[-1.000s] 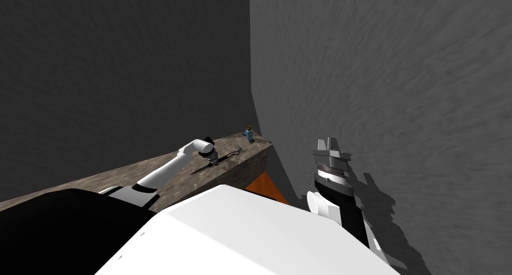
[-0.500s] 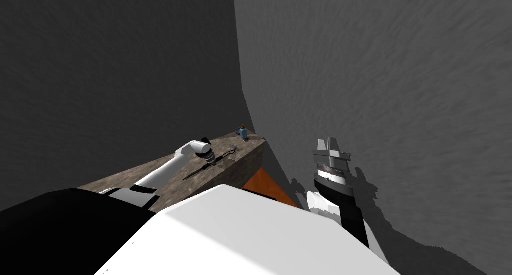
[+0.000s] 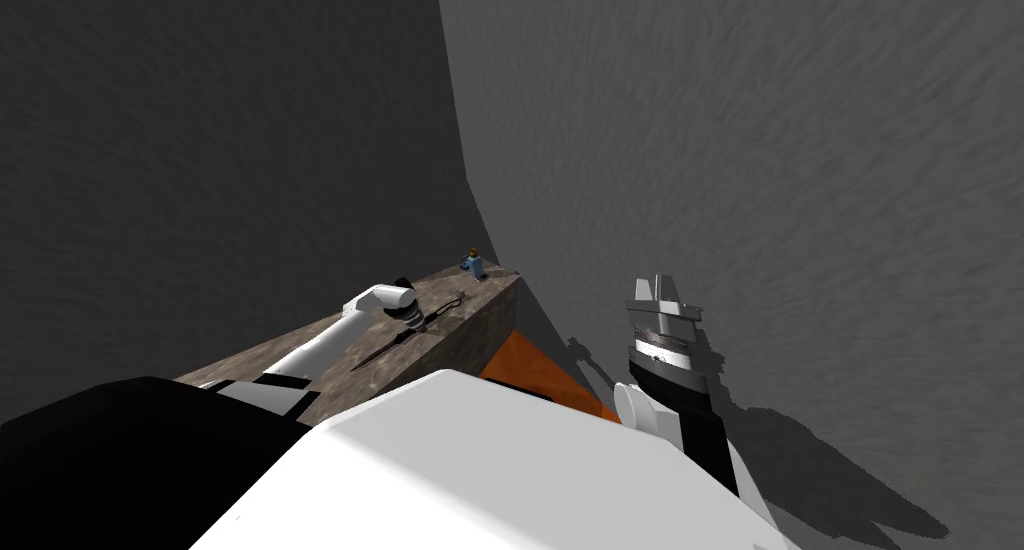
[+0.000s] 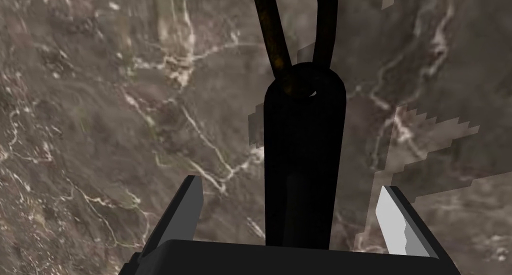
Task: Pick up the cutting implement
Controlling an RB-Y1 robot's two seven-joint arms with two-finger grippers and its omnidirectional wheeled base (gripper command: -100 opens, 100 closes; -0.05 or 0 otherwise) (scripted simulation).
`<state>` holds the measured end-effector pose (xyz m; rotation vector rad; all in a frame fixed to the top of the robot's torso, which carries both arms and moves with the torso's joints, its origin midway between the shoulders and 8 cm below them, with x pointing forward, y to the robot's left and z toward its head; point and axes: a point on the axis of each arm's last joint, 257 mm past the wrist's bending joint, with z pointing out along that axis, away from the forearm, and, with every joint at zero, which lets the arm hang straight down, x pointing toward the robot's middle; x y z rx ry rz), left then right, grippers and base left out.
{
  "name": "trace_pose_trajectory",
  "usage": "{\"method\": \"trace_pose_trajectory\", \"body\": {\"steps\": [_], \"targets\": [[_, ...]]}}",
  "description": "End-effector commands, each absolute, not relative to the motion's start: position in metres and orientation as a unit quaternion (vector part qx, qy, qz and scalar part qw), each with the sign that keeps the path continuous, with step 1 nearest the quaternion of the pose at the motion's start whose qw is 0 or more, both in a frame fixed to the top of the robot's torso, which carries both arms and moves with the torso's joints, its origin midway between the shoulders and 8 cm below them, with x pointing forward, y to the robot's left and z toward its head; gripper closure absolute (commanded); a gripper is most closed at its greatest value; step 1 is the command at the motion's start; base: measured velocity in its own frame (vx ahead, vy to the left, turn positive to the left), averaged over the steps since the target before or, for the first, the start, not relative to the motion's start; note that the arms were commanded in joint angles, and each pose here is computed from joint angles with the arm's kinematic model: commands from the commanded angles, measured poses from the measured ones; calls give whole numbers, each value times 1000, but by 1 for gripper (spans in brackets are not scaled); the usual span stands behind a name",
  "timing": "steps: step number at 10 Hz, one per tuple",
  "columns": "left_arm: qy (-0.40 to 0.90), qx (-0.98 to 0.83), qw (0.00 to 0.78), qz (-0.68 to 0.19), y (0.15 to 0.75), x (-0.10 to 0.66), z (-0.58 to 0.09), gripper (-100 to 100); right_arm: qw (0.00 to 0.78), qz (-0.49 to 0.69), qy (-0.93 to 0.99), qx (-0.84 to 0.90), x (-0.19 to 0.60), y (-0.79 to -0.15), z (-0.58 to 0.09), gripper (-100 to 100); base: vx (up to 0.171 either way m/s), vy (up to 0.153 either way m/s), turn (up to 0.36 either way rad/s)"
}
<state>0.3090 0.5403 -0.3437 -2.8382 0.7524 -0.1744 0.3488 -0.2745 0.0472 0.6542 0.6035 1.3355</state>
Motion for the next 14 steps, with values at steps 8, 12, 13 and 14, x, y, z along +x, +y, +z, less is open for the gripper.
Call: {"method": "trace_pose_trajectory", "body": {"steps": [8, 12, 13, 14], "targets": [[259, -959, 100, -60, 538, 309, -343, 100, 695, 598, 270, 293, 349, -275, 47, 0, -5, 1, 21], [312, -943, 96, -66, 510, 320, -333, 100, 695, 598, 271, 293, 349, -275, 47, 0, 115, -14, 296], [325, -939, 96, -67, 503, 322, -331, 100, 695, 598, 271, 293, 349, -275, 47, 0, 127, -29, 305], [338, -934, 95, -68, 496, 324, -328, 100, 695, 598, 271, 293, 349, -275, 47, 0, 116, -24, 255]]}}
